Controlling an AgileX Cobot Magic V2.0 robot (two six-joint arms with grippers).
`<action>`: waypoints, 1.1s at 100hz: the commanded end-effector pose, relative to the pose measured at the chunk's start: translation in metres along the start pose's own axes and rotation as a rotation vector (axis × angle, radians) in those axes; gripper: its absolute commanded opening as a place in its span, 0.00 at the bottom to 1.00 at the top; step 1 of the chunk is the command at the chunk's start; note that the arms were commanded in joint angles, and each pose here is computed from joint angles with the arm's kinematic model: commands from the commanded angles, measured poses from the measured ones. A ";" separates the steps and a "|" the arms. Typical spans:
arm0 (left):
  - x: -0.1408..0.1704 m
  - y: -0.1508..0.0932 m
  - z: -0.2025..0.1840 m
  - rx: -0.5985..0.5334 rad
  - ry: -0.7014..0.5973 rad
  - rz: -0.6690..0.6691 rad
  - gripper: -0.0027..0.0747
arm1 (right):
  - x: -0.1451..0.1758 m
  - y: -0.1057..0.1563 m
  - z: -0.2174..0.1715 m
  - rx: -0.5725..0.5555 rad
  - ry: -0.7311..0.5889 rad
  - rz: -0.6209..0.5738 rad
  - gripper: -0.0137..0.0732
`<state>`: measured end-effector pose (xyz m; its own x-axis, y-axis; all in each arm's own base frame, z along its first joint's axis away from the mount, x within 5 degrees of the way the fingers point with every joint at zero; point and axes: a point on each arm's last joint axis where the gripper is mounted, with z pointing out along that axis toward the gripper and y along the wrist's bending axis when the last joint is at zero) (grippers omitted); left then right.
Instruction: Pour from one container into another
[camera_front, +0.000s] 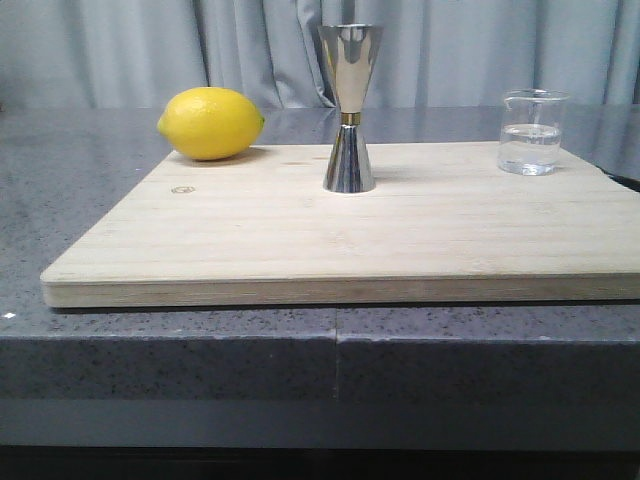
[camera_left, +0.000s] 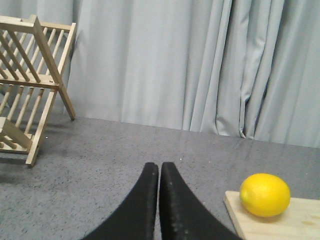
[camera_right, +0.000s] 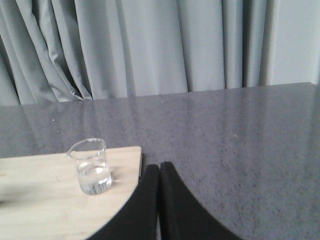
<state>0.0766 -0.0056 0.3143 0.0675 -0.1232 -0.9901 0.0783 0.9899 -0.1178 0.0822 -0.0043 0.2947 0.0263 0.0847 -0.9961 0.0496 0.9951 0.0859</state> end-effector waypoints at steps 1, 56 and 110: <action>-0.039 -0.004 0.017 0.005 -0.052 -0.050 0.01 | -0.036 0.004 0.007 -0.020 -0.120 -0.011 0.08; -0.118 -0.064 0.106 0.299 0.194 -0.032 0.01 | -0.109 0.007 0.044 0.033 0.057 -0.007 0.08; -0.080 -0.081 0.132 0.406 0.426 0.060 0.01 | -0.105 0.007 0.054 0.042 0.117 -0.007 0.08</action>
<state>0.1948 -0.0799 0.3965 -0.3954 0.0918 -0.9139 0.4304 0.8975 -0.0960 0.1291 -0.0098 0.3863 -0.1657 0.1018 -0.9809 0.1042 0.9909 0.0852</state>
